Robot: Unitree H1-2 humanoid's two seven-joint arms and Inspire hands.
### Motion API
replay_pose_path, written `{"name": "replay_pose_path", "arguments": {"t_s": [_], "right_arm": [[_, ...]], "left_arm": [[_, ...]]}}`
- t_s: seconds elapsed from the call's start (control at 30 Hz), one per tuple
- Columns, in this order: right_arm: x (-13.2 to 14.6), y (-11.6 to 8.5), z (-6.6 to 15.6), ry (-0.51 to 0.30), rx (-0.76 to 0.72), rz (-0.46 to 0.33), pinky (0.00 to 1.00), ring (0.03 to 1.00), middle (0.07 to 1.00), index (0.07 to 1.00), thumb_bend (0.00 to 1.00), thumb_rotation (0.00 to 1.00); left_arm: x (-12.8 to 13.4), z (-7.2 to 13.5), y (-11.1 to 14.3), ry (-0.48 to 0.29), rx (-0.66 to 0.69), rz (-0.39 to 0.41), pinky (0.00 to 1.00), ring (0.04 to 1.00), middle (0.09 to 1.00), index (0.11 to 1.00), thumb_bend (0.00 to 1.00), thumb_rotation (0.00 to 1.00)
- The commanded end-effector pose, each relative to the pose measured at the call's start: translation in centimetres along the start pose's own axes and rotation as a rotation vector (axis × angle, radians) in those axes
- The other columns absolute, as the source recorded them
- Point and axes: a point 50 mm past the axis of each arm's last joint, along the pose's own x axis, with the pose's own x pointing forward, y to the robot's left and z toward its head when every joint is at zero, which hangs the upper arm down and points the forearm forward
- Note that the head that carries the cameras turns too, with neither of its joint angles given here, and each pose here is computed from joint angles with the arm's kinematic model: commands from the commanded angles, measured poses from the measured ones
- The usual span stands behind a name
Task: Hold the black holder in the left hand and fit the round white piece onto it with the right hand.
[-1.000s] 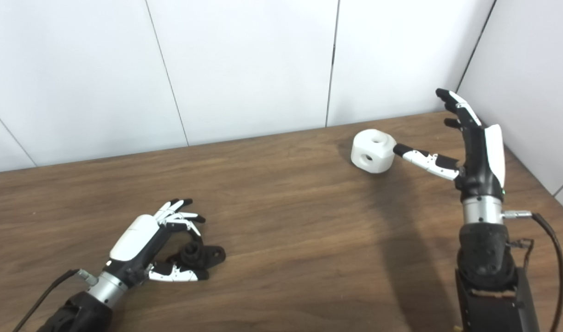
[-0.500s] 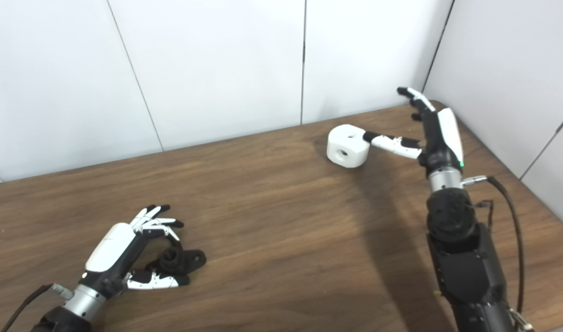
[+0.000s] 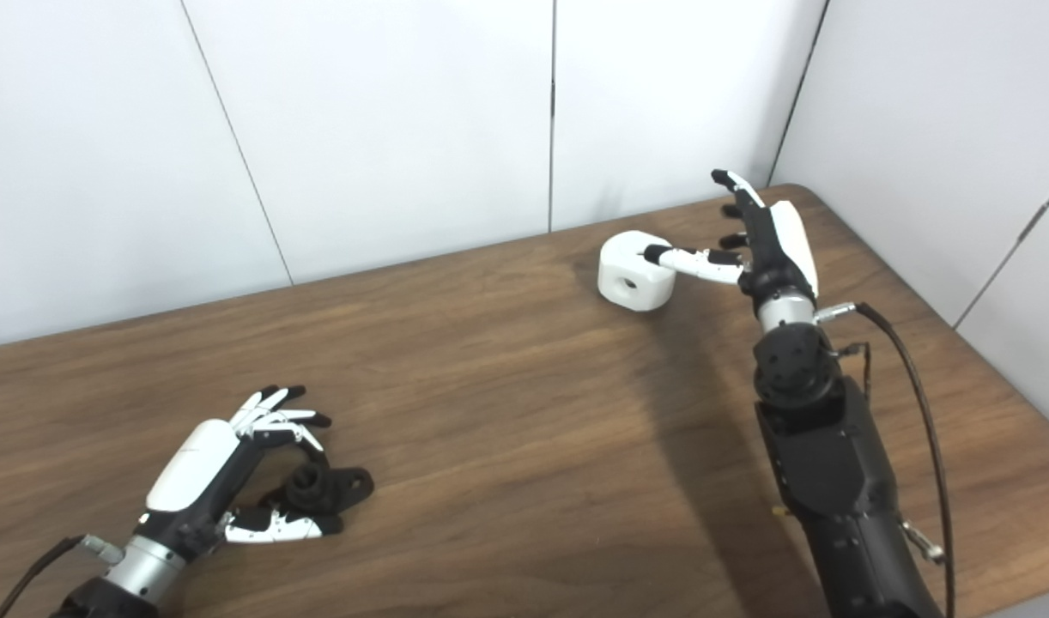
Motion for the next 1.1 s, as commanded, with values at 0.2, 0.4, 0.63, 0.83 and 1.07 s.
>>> {"name": "replay_pose_path", "arguments": {"t_s": [0.2,0.4,0.63,0.83,1.07], "right_arm": [[2.0,-1.0,2.5,-0.095,-0.057,-0.052,0.72,0.874,0.905,0.899,0.94,0.39],[2.7,-0.4,2.2,-0.061,-0.072,-0.02,0.76,0.904,0.944,0.916,0.96,0.42],[2.9,0.6,1.8,-0.019,-0.032,0.009,0.65,0.877,0.97,0.923,0.95,0.39],[3.2,1.1,1.5,-0.022,-0.015,0.022,0.67,0.876,0.976,0.924,0.94,0.37],[3.5,1.4,1.4,-0.023,-0.088,0.039,0.63,0.838,0.944,0.915,0.95,0.41]], "left_arm": [[-1.4,-1.0,-0.7,0.024,-0.011,-0.031,1.0,0.944,0.773,0.483,0.52,0.04],[-1.4,-1.0,-0.5,0.033,-0.017,-0.025,1.0,0.936,0.773,0.482,0.52,0.04],[-1.5,-1.1,-0.3,0.039,-0.018,-0.03,1.0,0.947,0.777,0.483,0.52,0.04],[-1.4,-1.0,-0.2,0.037,-0.019,-0.032,1.0,0.941,0.775,0.483,0.52,0.04],[-1.4,-1.0,-0.2,0.037,-0.021,-0.027,1.0,0.933,0.774,0.483,0.52,0.04]]}}
